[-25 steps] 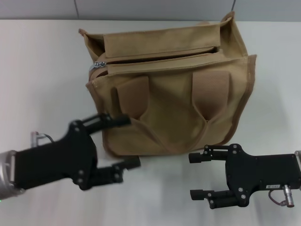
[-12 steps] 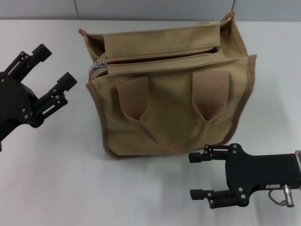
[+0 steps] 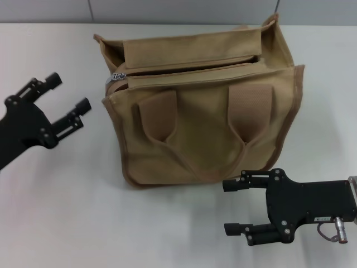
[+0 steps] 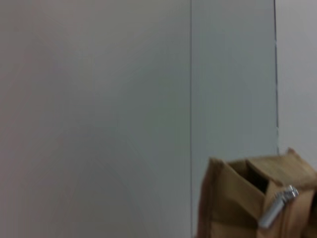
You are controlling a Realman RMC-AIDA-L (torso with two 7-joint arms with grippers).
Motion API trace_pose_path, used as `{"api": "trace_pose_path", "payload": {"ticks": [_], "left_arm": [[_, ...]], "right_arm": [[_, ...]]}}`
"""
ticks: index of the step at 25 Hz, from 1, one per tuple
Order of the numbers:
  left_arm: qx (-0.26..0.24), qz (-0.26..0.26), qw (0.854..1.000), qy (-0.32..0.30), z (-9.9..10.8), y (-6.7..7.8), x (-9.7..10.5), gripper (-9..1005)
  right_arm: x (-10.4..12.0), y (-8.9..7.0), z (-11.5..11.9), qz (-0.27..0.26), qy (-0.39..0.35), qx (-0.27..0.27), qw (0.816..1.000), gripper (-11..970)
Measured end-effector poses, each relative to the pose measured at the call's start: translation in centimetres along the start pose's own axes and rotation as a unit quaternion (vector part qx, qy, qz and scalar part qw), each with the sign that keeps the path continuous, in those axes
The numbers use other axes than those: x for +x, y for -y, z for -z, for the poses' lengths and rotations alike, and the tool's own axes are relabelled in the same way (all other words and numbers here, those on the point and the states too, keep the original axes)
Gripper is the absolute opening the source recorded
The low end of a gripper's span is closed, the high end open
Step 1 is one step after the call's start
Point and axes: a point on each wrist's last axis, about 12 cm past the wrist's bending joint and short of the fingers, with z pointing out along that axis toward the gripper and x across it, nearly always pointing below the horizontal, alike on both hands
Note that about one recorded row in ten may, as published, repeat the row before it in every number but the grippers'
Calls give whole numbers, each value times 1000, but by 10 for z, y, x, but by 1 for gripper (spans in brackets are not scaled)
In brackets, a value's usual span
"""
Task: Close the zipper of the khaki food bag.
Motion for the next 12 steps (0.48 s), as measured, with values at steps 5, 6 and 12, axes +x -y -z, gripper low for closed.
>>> {"api": "trace_pose_path", "payload": {"ticks": [5,6,12], "left_arm": [[39,-10,999,-21,-12,8,5,799],[48,-11,999,-23,-15,10,5,799],[53,-17,998,-26,-25,12,6,799]], "right_arm": [[1,1,0,0,-3,3,1000,747],[1,1,0,0,-3,3,1000,747],[2,0,-1,-5,-2,3,1000,746]]}}
